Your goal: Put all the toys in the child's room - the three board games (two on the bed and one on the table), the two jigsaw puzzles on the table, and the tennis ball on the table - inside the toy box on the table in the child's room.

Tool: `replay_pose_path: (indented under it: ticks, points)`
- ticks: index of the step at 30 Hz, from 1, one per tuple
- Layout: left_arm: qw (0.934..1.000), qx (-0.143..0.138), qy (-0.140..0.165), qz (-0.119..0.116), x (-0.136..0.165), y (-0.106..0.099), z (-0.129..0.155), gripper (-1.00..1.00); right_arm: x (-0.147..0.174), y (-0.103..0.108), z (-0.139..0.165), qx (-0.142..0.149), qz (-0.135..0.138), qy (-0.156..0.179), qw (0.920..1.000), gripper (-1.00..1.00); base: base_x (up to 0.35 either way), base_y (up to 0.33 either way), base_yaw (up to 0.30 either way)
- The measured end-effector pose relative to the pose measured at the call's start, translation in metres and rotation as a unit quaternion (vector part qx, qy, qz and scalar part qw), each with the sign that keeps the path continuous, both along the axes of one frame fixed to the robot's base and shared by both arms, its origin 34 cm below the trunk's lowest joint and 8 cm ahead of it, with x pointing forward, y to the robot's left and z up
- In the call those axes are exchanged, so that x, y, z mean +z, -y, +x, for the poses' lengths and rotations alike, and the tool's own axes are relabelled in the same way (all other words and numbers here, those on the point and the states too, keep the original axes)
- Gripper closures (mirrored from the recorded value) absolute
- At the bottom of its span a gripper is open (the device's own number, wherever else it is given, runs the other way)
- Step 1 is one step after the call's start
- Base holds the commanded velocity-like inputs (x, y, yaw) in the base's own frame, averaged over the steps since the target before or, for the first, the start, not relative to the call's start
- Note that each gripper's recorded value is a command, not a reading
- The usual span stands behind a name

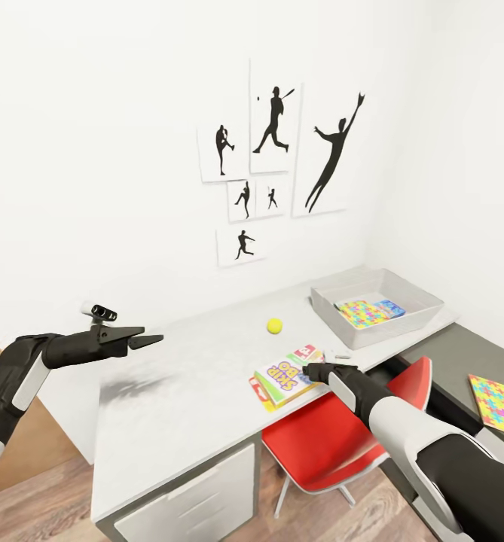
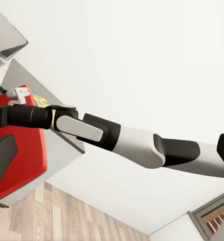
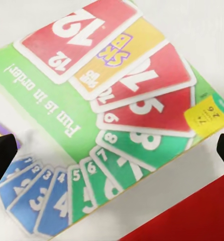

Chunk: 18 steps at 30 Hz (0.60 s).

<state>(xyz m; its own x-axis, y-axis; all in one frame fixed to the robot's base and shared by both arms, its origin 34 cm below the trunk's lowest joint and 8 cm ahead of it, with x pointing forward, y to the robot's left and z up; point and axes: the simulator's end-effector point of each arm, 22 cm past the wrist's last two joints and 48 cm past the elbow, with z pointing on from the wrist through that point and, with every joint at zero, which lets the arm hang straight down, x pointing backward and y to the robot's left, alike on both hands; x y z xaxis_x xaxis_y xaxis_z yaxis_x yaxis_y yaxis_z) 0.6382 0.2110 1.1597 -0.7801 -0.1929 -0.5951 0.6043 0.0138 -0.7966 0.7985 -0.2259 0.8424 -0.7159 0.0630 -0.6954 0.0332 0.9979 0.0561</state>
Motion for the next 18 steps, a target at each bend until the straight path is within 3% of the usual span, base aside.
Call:
replay_pose_path:
  ticks: [18]
  points:
    - [1.0,-0.001,0.0,0.0,-0.0001,0.0016,-0.0004,-1.0,0.0011,0.0004,0.0007,0.0,0.0,0.001,1.0,-1.0,0.065,-0.036,0.0]
